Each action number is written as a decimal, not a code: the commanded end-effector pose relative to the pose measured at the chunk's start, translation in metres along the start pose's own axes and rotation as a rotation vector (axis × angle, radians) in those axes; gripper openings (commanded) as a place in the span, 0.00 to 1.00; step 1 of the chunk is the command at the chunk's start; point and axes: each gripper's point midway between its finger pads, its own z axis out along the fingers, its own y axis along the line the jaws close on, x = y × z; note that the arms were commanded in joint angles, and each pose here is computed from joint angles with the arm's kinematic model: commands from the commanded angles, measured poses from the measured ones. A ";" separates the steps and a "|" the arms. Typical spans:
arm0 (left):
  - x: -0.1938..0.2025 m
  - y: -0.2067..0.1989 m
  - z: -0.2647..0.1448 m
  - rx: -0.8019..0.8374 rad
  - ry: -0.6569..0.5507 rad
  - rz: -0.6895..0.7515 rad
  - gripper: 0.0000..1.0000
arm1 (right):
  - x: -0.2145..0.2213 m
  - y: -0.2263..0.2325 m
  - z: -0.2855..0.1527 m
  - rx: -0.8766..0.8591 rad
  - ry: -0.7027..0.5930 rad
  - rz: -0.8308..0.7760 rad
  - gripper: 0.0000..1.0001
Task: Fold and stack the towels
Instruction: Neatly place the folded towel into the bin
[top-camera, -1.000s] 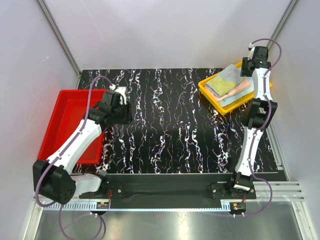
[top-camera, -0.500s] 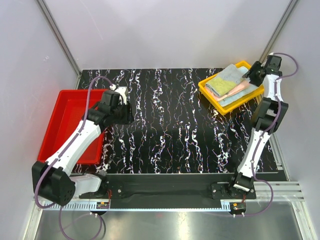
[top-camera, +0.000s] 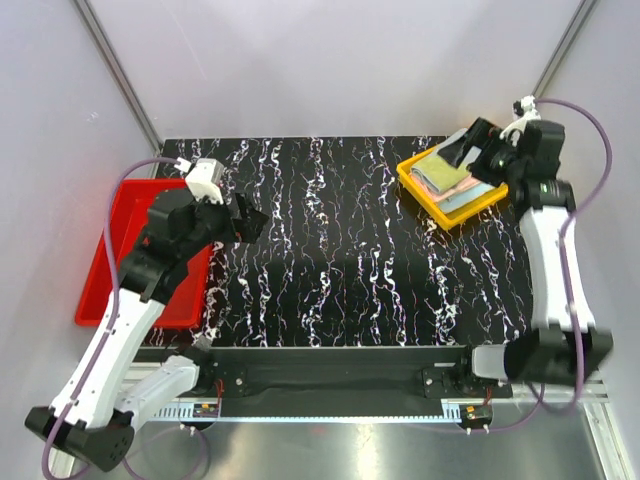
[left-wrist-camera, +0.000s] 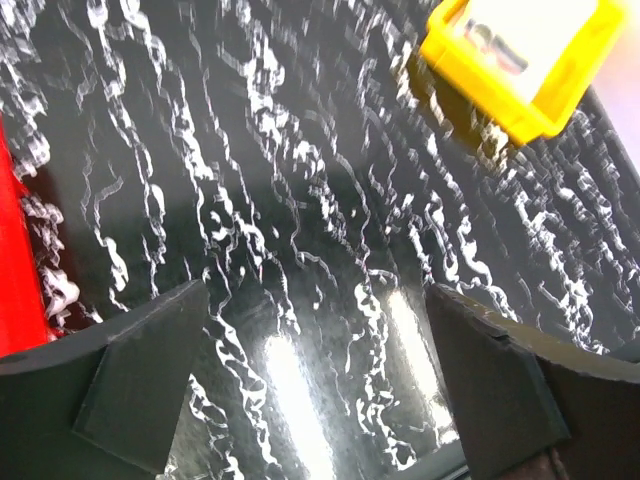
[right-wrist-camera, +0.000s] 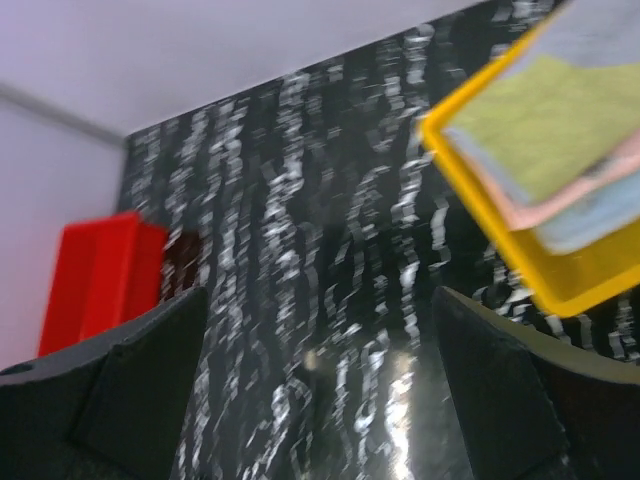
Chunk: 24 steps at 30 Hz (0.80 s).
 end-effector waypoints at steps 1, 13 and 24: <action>-0.027 -0.011 -0.020 0.040 -0.098 0.027 0.99 | 0.039 0.043 -0.042 -0.160 0.062 0.028 1.00; -0.018 -0.028 -0.051 0.127 -0.141 -0.017 0.99 | 0.102 0.056 -0.145 -0.222 -0.015 -0.058 1.00; -0.023 -0.027 -0.063 0.134 -0.222 -0.002 0.99 | 0.127 0.041 -0.134 -0.203 0.031 -0.014 1.00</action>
